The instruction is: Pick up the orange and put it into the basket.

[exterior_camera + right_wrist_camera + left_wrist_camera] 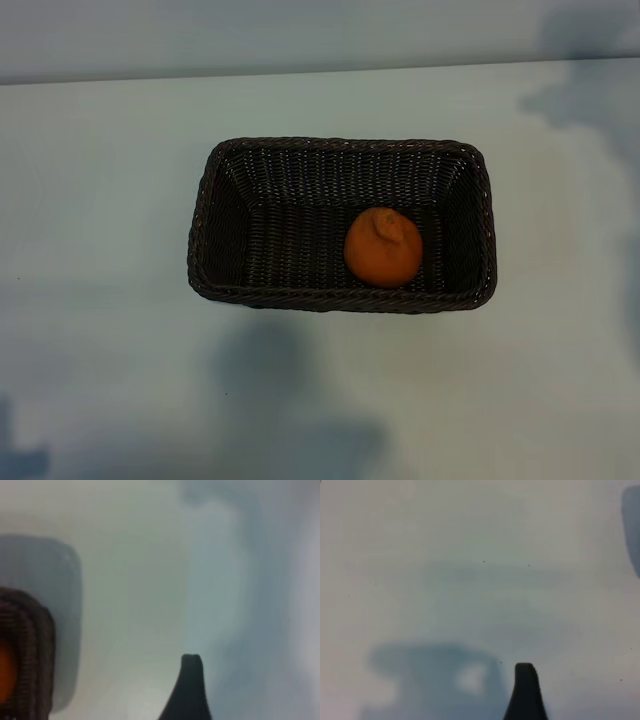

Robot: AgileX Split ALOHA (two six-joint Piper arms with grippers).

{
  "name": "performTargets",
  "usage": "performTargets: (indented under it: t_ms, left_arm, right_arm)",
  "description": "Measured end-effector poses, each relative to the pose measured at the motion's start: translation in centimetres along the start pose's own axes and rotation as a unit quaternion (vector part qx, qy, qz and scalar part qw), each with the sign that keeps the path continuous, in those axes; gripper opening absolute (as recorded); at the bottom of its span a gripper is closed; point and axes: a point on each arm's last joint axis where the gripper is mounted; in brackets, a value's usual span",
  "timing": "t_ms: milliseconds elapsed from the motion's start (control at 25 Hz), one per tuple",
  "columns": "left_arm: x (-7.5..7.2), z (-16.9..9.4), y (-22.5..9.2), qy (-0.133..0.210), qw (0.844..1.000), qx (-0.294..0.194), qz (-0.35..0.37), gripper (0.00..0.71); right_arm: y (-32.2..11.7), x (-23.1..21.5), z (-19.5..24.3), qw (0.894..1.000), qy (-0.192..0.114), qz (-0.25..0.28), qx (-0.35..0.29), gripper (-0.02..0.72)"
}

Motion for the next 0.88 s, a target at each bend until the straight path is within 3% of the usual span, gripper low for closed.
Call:
performTargets:
  t_ms: [360, 680, 880]
  left_arm:
    - [0.0, 0.0, 0.0, 0.000, 1.000, 0.000, -0.003, 0.551]
    - [0.0, 0.0, 0.0, 0.000, 1.000, 0.000, -0.003, 0.551]
    - [0.0, 0.0, 0.0, 0.000, 1.000, 0.000, -0.003, 0.551]
  right_arm:
    - [-3.8, 0.8, -11.6, 0.990, -0.021, 0.001, -0.138, 0.599]
    - [-9.8, 1.6, -20.4, 0.966, -0.042, -0.004, -0.254, 0.598]
    - [-15.9, 2.3, -22.7, 0.951, -0.051, -0.012, -0.306, 0.598]
Point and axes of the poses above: a point on each arm's last joint axis where the gripper is mounted, z pointing out along that axis toward the gripper, x along the wrist's bending axis when the last joint is at zero, y = z × x, and after that the axes turned 8 degrees about -z, right-handed
